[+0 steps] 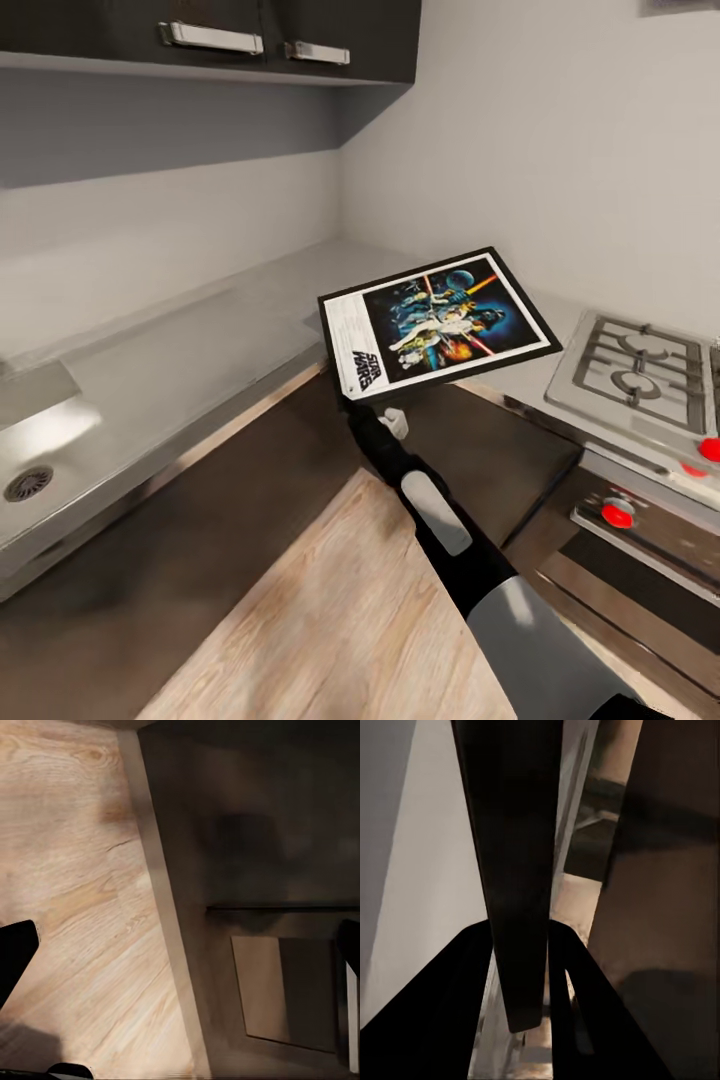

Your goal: Pick up the poster from the kitchen countertop and hang it on one of the wall nails in the kitchen.

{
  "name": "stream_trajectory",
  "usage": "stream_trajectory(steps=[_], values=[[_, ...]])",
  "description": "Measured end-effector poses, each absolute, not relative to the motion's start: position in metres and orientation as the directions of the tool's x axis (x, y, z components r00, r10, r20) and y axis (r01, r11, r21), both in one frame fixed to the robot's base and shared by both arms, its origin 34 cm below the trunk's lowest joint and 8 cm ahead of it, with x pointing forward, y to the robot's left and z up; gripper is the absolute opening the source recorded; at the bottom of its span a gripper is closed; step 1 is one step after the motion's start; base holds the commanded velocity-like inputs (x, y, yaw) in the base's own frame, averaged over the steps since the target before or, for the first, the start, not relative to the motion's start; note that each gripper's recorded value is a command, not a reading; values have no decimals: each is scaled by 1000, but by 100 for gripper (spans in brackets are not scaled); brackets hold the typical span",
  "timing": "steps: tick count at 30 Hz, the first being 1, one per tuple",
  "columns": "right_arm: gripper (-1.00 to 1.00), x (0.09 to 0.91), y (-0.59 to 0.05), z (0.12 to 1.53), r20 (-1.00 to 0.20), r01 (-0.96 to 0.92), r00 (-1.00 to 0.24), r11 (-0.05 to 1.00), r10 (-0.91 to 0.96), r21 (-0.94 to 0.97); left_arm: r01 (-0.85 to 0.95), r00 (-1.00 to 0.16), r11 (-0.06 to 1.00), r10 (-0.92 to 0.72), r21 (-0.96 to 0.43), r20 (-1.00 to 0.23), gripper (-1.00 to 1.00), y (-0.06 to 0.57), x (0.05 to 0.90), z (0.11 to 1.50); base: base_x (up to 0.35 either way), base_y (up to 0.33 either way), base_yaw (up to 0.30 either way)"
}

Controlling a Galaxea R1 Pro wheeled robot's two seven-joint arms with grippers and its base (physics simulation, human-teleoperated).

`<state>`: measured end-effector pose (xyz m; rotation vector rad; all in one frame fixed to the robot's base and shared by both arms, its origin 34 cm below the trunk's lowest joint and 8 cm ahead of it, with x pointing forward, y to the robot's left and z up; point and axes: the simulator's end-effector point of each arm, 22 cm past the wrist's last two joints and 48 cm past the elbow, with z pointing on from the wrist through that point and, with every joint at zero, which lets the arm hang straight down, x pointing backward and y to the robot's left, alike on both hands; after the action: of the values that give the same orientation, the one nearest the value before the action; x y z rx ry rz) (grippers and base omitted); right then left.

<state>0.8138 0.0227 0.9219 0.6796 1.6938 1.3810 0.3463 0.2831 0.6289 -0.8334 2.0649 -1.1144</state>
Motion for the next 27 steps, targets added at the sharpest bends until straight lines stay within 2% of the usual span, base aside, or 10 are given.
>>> stream_trajectory(steps=[12, 19, 27], values=[[-100, 818, -14, 946, -341, -215, -481, 268, 808, 939, -227, -595, 439, -769, -869, -234, 100, 283, 346, 629, -337, 0, 0], [-100, 811, -13, 956, -483, -332, -462, 359, 744, 872, -227, -595, 439, -769, -869, -234, 100, 283, 346, 629, -337, 0, 0], [-100, 807, -26, 958, -546, -402, -446, 386, 710, 830, -227, -595, 440, -769, -869, -234, 100, 283, 346, 629, -337, 0, 0]])
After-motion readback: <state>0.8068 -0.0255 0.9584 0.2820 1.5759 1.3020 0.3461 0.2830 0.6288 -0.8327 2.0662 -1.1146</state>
